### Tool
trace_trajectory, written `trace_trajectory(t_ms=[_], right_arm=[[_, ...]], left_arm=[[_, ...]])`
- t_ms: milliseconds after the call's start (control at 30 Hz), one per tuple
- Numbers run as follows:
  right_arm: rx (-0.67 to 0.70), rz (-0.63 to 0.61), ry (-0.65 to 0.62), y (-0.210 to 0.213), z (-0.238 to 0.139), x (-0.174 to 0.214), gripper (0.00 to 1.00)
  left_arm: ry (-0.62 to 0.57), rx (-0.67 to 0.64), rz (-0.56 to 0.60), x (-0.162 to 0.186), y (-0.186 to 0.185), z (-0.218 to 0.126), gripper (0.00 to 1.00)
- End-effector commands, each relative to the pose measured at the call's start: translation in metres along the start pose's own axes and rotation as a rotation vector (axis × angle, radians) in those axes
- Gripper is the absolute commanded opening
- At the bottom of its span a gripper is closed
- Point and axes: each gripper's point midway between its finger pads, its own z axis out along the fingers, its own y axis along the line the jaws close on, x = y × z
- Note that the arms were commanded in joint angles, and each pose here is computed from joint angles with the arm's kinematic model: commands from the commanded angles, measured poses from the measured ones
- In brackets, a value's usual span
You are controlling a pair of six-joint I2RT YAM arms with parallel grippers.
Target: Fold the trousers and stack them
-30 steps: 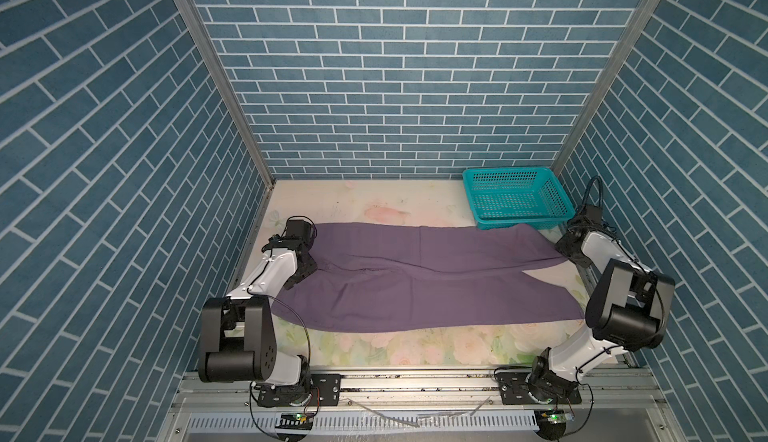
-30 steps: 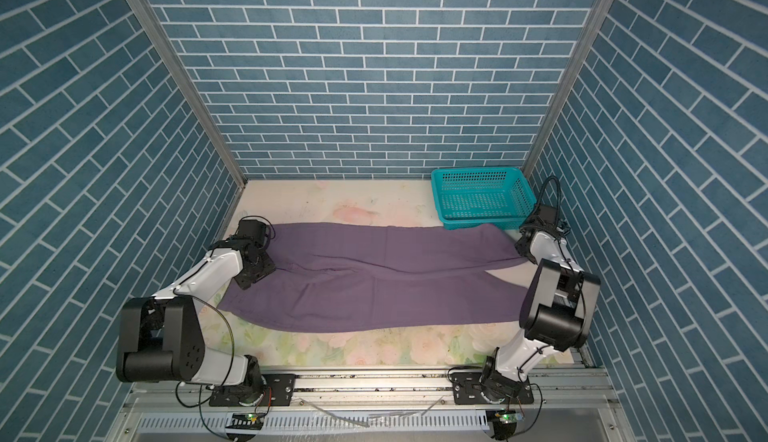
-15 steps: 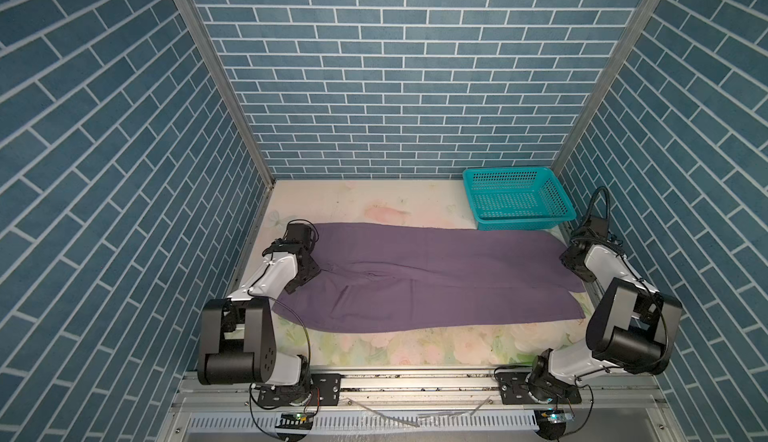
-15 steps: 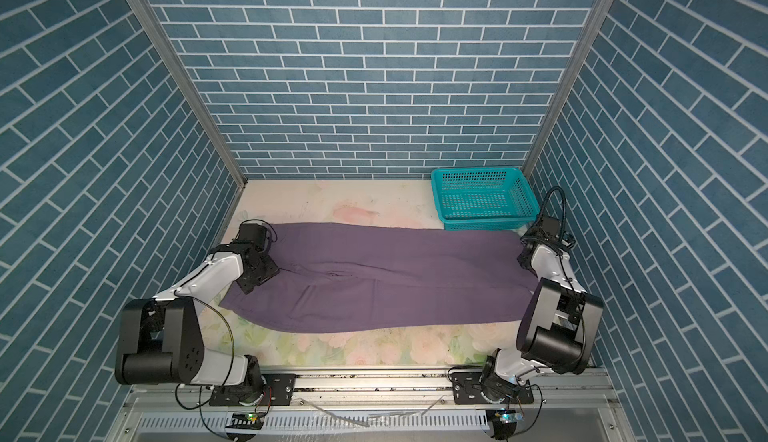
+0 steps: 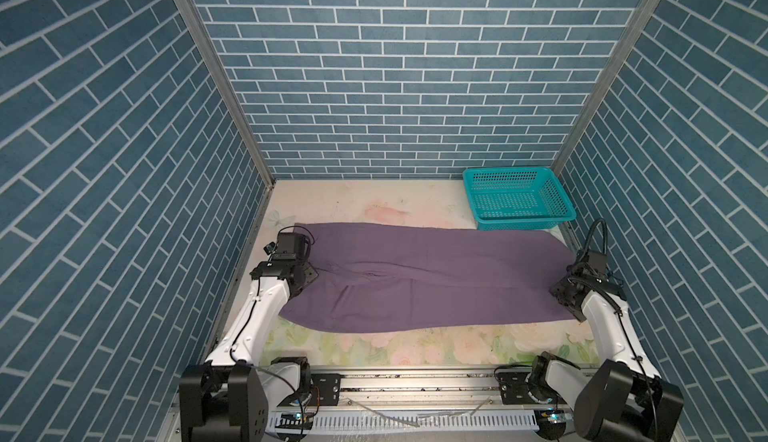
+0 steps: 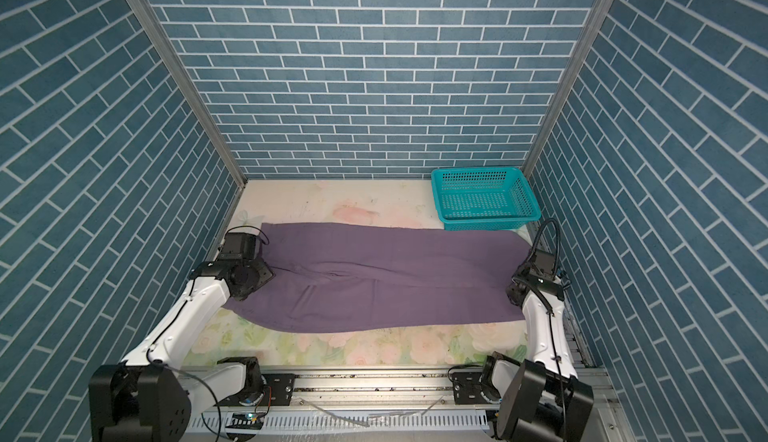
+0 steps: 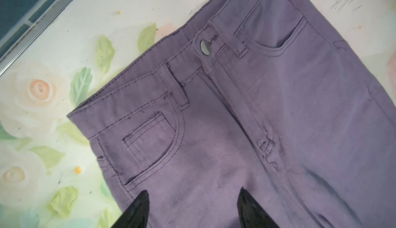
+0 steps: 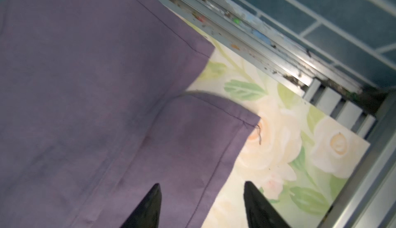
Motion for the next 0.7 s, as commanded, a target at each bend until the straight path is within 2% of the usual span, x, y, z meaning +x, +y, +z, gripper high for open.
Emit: trace_trajectory(t_ms=[0,133,267,433,600,667], right_arm=[[0.018,0.135,0.077,-0.019,0.011,0.018,0.75],[0.01,0.217,0.147,-0.028,0.029,0.027,0.78],[0.018,0.228,0.161,-0.032,0.039,0.026,0.78],[0.011,0.221,0.168,-0.03,0.054,0.02,0.73],[-0.004,0.227,0.179,-0.023,0.071,0.008,0.69],[-0.017,0.233,0.199,-0.018,0.078,0.005,0.61]], left_arm=[[0.077,-0.05,-0.008,0.026,0.02,-0.003,0.78],[0.092,-0.055,-0.024,0.035,0.027,-0.006,0.88],[0.124,-0.063,-0.043,0.044,0.032,-0.001,0.96],[0.166,-0.065,-0.082,0.054,0.039,0.01,0.96],[0.155,-0.084,-0.1,0.05,0.047,0.01,0.95],[0.146,-0.091,-0.103,0.049,0.049,0.01,0.94]])
